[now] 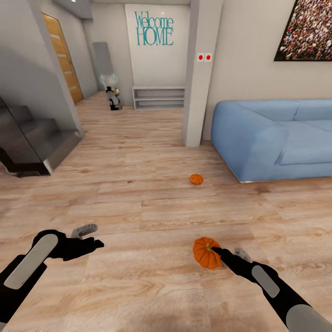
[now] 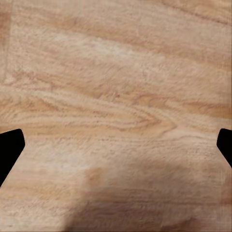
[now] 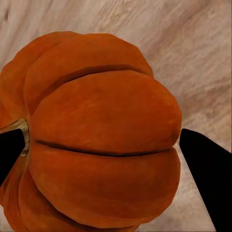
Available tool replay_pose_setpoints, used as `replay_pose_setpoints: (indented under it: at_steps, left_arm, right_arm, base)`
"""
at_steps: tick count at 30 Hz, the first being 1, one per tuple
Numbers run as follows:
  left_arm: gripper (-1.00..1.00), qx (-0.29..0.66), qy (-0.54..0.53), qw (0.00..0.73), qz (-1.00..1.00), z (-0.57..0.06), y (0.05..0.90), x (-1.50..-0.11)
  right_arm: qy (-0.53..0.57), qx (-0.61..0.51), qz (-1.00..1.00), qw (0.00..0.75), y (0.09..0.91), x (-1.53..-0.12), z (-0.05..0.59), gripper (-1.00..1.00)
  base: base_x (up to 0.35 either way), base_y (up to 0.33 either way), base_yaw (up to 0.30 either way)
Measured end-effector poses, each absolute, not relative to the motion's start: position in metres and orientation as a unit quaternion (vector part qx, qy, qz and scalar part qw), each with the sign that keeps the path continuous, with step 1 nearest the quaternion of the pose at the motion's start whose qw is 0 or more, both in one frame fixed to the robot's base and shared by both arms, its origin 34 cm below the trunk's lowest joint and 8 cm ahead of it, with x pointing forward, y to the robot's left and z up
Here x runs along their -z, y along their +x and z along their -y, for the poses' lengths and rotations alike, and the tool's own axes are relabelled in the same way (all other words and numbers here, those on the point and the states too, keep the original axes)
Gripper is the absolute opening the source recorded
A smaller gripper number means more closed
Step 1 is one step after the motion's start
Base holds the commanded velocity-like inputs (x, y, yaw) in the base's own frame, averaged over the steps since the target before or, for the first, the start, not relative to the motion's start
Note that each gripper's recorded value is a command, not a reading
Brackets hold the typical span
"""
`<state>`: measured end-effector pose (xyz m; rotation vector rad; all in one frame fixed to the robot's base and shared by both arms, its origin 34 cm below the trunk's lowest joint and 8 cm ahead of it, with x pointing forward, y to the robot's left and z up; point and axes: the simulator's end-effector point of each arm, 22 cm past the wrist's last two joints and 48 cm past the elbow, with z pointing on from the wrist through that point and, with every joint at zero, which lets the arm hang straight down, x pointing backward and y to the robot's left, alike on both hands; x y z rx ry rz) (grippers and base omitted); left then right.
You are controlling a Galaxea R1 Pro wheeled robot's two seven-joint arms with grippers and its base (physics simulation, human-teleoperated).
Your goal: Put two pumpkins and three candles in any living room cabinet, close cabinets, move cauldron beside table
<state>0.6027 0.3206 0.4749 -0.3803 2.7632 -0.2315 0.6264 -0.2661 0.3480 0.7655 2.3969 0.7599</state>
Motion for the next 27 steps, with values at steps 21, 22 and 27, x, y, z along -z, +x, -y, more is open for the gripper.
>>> replay_pose_setpoints:
  at_steps: [21,22,27]
  left_arm:
    - [1.00,0.078,-0.131,0.172,-0.973,-0.3206,0.6024,-0.4749]
    - [1.00,0.078,-0.130,0.172,-0.973,-0.3202,0.6025,-0.4752]
    - [1.00,0.079,-0.128,0.175,-0.973,-0.3188,0.6036,-0.4771]
  right_arm:
    - [0.280,-0.277,-0.879,0.269,0.6313,-0.3512,0.2699,-1.00]
    - [0.280,-0.277,-0.879,0.270,0.6315,-0.3513,0.2700,-1.00]
    - [0.280,-0.277,-0.878,0.270,0.6318,-0.3516,0.2700,-1.00]
  base:
    - [0.219,0.009,0.289]
    - [0.335,-0.005,0.289]
    - [0.336,-0.060,0.289]
